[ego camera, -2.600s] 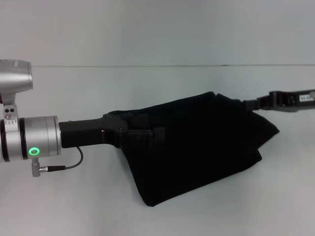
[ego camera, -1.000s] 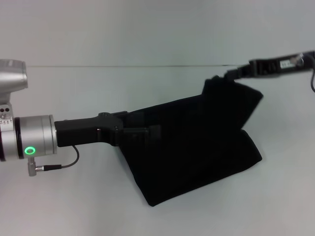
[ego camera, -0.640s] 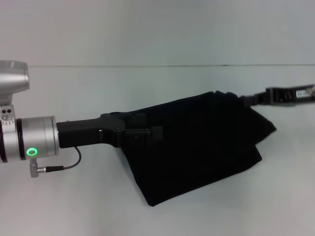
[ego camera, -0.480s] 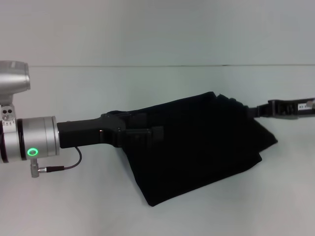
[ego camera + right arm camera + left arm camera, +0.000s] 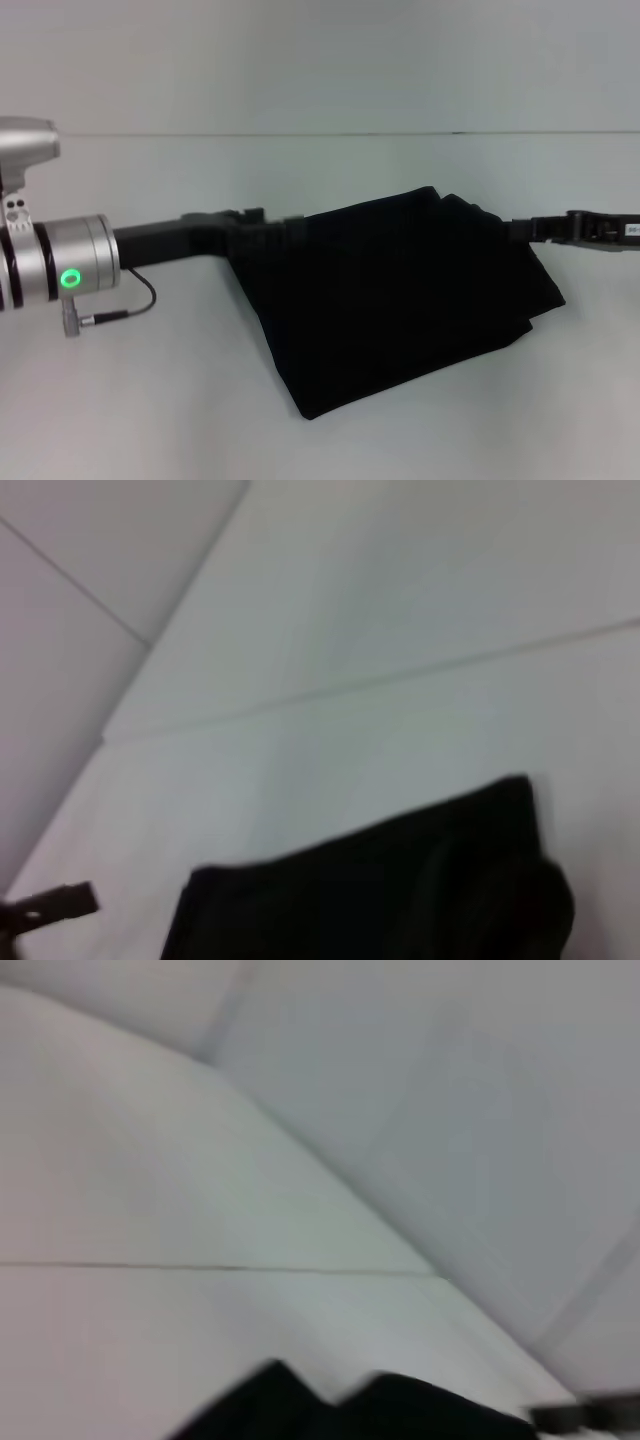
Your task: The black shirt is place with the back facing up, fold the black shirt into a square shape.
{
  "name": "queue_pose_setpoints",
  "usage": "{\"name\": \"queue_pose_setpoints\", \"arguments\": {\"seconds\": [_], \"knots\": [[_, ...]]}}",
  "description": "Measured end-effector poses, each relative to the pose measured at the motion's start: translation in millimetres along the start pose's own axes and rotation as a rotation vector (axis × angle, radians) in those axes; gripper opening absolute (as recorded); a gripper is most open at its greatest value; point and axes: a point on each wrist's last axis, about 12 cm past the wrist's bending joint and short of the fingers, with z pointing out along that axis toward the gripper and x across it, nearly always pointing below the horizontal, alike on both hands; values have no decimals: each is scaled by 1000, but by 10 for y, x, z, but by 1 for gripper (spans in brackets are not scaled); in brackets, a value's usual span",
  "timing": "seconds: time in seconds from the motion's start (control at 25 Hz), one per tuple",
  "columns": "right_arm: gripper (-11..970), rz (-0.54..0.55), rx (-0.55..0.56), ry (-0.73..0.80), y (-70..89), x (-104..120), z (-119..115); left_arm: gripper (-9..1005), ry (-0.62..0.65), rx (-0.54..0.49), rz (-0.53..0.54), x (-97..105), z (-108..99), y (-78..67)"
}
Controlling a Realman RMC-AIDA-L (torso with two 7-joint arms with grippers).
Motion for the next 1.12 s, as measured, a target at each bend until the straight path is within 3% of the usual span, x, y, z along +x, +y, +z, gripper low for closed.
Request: {"name": "queue_pose_setpoints", "arguments": {"seconds": [0.2, 0.56, 0.96, 1.12], "knots": [[333, -1, -32, -66, -79, -14, -249, 855, -43, -199, -223, -98, 0, 231], [707, -54, -39, -86, -83, -118, -376, 853, -19, -314, -344, -46, 69, 361], [842, -75, -43, -80, -43, -176, -339, 852, 26, -377, -344, -9, 247, 381], [837, -76, -43, -79, -43, -176, -338, 851, 25, -394, -344, 3, 246, 398]]}}
